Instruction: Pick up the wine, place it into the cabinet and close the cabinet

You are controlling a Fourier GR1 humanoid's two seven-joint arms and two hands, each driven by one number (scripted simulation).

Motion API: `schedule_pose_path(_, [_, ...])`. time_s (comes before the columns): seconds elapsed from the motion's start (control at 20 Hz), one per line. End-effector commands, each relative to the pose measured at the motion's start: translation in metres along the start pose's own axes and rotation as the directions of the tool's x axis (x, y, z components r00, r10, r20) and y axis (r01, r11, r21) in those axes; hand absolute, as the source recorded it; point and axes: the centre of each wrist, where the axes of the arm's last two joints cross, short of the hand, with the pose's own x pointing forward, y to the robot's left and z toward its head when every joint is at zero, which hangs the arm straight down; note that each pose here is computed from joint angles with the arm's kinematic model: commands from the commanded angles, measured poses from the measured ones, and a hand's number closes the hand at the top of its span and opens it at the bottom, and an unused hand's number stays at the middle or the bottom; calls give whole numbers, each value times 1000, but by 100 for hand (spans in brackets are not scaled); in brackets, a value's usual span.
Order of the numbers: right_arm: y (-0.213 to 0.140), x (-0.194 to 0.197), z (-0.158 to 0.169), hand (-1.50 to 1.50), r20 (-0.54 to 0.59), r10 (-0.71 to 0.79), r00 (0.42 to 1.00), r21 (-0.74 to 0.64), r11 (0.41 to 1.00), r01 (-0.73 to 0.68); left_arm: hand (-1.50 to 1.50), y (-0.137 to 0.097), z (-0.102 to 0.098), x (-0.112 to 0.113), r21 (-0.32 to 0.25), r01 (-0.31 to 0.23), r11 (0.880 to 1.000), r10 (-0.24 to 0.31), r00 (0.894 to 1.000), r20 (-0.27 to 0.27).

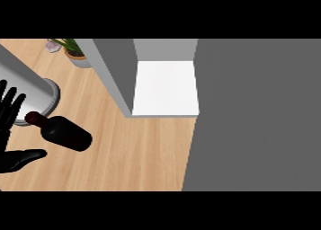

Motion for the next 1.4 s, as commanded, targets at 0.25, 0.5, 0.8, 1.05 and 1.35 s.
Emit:
schedule_pose_path(0.25, [-1, 12, 16, -150, 21, -53, 998, 47, 998, 52, -150, 6, 9, -63, 11, 22, 1000, -22, 999, -24])
schedule_pose_path(0.5, [-1, 22, 35, -150, 34, -36, 999, 75, 997, 33, -150, 42, 15, -69, 18, 20, 1000, -19, 998, -52])
schedule_pose_path(0.8, [3, 14, 14, -150, 39, -49, 998, 52, 998, 47, -150, 23, 7, -112, 18, 8, 1000, -7, 996, -87])
schedule_pose_path(1.05, [8, 24, 38, -150, 52, -56, 997, 72, 996, 52, -150, 36, 26, -147, 27, 4, 1000, -1, 992, -125])
schedule_pose_path(1.35, [2, 23, 32, -150, 42, -42, 998, 71, 997, 39, -150, 57, 17, -149, 57, -8, 998, 16, 991, -132])
